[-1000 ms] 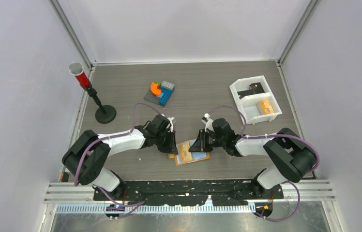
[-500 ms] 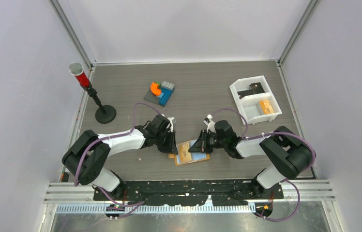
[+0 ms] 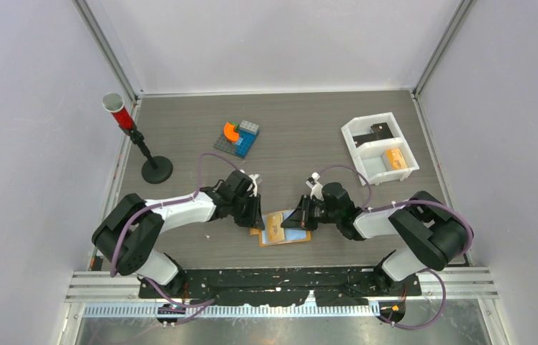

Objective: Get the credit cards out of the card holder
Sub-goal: Remove the credit card from the card holder.

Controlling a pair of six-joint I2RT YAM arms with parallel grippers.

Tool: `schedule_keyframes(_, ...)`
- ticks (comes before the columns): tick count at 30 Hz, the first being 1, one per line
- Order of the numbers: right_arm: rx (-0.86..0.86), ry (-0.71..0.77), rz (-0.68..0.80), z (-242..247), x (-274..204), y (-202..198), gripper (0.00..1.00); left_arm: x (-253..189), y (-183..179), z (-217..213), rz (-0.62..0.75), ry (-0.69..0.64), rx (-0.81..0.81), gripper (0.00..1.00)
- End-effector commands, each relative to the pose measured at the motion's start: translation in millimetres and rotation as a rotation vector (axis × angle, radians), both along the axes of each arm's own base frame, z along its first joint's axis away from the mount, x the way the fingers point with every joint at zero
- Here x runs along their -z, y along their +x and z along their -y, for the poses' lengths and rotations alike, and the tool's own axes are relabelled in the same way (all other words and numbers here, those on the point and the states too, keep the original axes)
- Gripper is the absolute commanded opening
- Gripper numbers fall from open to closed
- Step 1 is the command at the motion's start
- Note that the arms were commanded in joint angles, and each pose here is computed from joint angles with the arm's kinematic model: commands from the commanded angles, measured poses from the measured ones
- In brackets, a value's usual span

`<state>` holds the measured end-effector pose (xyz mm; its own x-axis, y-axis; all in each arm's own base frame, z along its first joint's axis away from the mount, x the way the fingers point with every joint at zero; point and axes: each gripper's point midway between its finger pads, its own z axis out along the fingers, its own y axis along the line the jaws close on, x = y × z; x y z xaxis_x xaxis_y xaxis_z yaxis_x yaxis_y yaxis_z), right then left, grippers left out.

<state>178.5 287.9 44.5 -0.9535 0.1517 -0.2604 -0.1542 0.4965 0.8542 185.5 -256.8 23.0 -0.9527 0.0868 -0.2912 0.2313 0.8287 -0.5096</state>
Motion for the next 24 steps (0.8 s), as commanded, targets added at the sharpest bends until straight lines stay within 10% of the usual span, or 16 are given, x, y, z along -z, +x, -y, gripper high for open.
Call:
schedule_keyframes(1,0.033,0.045,0.040,0,-18,5,0.05,19,6,-22,0.046,0.113,-0.023,0.15)
schedule_keyframes(5,0.038,0.025,0.050,4,-21,5,0.15,20,6,-23,0.045,0.121,-0.021,0.15)
schedule_keyframes(24,0.081,-0.120,0.146,38,-31,4,0.05,-3,7,-15,0.060,0.077,0.010,0.16)
